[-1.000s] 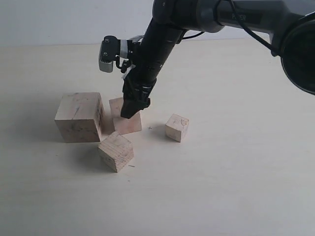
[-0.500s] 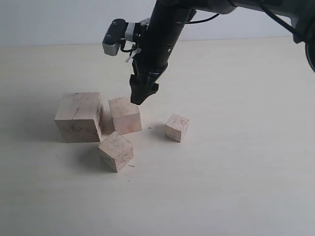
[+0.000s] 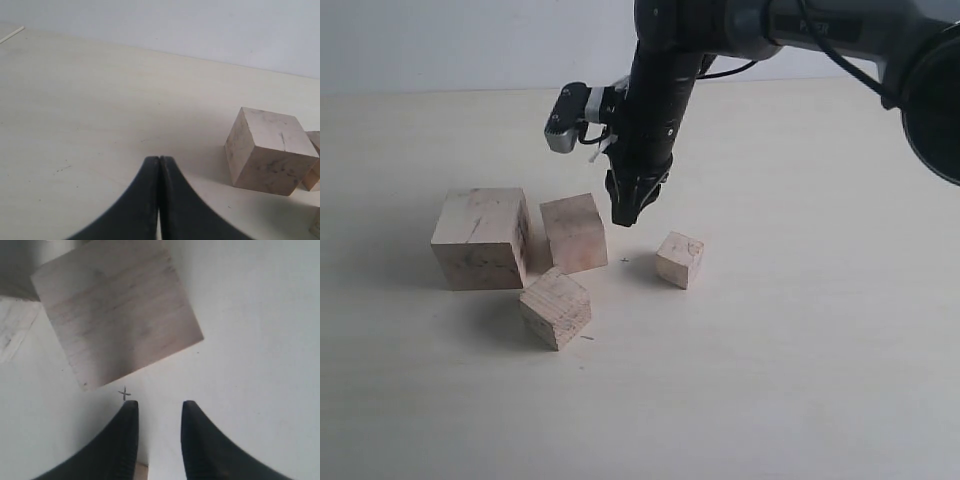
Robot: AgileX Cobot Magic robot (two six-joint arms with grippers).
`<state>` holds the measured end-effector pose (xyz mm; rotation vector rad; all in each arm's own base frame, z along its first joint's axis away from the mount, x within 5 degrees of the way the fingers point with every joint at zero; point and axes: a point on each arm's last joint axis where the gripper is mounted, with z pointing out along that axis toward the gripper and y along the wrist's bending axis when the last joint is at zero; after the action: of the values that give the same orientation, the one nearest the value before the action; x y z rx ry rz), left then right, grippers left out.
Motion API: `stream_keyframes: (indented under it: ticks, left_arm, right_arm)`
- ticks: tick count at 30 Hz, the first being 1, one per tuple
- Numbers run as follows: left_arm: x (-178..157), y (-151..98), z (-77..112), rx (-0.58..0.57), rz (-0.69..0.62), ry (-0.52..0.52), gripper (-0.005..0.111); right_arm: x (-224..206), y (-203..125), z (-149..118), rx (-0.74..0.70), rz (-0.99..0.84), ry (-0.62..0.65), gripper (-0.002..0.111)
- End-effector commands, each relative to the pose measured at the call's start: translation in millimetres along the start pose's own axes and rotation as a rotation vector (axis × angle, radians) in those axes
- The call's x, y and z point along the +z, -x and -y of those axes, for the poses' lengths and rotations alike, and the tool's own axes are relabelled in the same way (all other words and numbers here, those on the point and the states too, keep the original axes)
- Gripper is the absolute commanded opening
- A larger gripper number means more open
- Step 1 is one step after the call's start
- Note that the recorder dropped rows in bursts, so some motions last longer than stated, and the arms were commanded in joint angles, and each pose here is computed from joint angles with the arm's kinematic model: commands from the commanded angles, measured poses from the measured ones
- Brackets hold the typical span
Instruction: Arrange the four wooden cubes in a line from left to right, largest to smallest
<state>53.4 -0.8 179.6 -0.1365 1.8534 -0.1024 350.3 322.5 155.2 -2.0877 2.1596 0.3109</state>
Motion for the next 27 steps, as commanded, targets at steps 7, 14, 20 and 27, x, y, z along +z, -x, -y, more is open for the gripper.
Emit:
stream_keyframes:
  ticks: [7,14,20,27]
  left_arm:
    - [-0.6,1.1,0.4,0.000,0.014,-0.007,0.000]
    - [-0.6,1.1,0.4,0.000,0.014,-0.007,0.000]
    - [-0.6,1.1,0.4,0.000,0.014,-0.007,0.000]
    - [-0.6,1.1,0.4,0.000,0.014,-0.007,0.000]
  right_arm:
    - [16.3,5.8,-1.8,0.032,0.086,0.073,0.029]
    - [15.9,8.9,-2.6,0.050,0.120,0.083,0.029]
    - [15.3,11.6,-4.3,0.045,0.150,0.103,0.029]
    - [15.3,13.1,-1.8,0.044,0.167,0.076,0.029]
